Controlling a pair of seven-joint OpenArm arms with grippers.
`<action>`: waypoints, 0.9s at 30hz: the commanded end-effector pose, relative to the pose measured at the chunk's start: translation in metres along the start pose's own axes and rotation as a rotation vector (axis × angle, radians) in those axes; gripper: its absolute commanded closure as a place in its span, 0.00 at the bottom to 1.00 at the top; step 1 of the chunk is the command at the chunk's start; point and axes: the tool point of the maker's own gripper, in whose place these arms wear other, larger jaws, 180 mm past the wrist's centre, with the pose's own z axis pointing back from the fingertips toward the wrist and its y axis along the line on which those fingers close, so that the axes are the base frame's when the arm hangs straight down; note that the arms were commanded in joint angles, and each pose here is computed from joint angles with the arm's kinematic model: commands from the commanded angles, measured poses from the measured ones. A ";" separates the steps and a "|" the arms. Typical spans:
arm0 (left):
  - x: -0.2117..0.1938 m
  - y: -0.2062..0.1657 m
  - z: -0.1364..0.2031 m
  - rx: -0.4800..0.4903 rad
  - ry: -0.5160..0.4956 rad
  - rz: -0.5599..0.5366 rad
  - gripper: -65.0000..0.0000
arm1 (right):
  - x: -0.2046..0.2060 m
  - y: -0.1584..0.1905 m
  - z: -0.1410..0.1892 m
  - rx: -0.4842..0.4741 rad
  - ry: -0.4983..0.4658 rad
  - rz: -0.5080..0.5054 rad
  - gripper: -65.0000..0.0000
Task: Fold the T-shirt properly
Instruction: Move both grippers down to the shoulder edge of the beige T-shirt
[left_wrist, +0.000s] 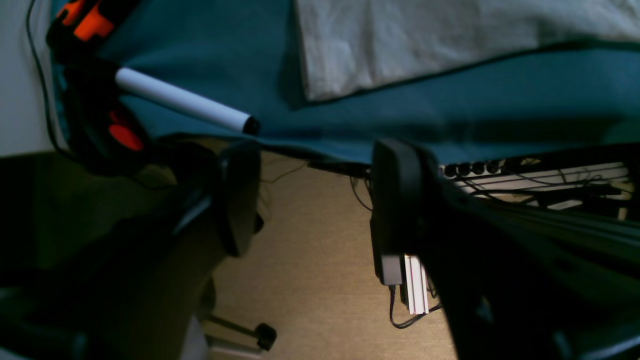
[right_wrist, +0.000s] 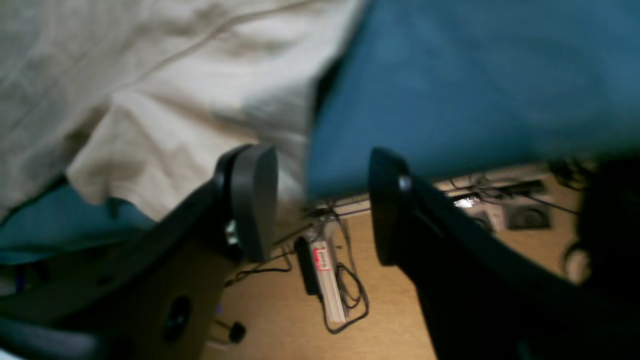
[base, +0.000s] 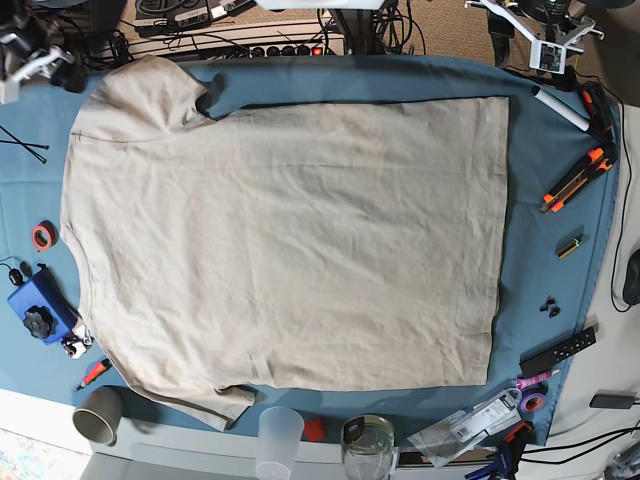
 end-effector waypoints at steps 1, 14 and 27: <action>0.006 0.000 0.004 0.000 -0.023 -0.006 0.45 | 0.010 0.003 0.001 0.006 -0.015 0.035 0.55; 0.023 0.002 -0.005 0.007 -0.083 -0.006 0.45 | -0.018 0.024 -0.039 0.042 0.096 0.111 0.55; 0.065 0.010 -0.035 0.006 -0.222 0.149 0.45 | -0.043 0.032 -0.043 0.062 0.141 0.058 0.55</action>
